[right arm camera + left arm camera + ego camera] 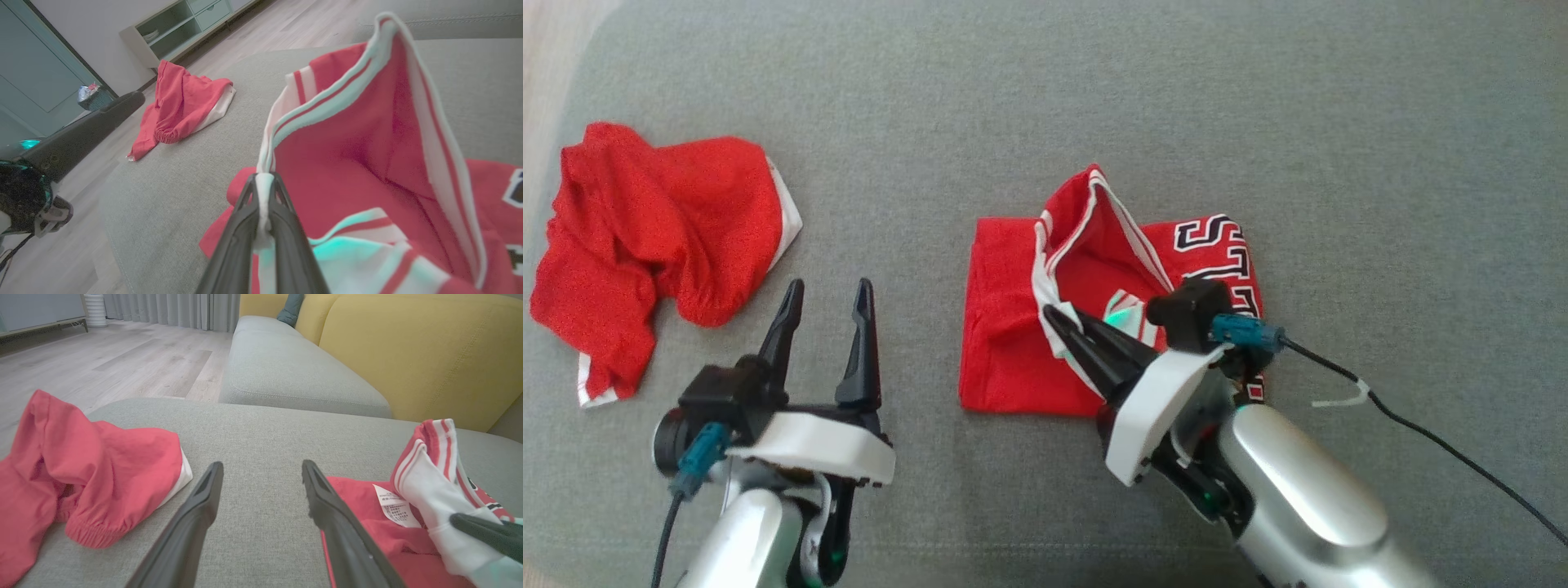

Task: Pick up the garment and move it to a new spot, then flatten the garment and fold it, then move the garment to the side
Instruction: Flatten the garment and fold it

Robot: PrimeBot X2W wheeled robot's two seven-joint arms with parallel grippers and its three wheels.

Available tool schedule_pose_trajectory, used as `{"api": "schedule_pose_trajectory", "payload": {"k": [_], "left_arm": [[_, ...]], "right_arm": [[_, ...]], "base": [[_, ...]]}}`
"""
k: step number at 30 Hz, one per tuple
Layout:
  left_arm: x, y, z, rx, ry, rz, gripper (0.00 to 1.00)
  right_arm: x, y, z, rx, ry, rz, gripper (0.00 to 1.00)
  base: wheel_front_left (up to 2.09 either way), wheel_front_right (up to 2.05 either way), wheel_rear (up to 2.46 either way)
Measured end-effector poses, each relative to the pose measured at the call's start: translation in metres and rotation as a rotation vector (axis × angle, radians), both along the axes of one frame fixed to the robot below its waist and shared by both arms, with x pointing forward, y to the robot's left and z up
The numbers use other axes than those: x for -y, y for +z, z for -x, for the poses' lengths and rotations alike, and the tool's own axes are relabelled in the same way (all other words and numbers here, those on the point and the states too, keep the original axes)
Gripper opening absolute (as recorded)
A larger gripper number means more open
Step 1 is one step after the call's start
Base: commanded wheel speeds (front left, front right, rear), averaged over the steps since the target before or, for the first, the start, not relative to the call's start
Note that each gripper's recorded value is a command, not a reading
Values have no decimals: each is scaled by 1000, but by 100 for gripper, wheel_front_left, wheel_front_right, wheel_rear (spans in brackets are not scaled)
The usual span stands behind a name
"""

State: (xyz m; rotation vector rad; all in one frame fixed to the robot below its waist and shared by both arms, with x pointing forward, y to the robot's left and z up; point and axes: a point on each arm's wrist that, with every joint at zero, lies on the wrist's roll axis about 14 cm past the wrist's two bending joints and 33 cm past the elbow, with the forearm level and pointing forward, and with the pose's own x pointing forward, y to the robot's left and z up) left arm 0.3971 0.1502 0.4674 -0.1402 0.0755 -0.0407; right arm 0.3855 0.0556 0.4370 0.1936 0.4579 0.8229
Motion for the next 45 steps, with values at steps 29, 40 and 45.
{"api": "schedule_pose_trajectory", "payload": {"k": [29, 40, 45], "left_arm": [[14, 2, -15, 18, -39, 4, 100], [18, 14, -19, 57, -59, -10, 100], [17, 12, -14, 50, -54, -13, 100]], "right_arm": [[69, 104, -76, 459, -273, -225, 100], [226, 63, -45, 399, -659, 47, 100], [241, 57, -27, 369, -697, 93, 100]], "base": [[0, 0, 0], [0, 0, 0], [0, 0, 0]]}}
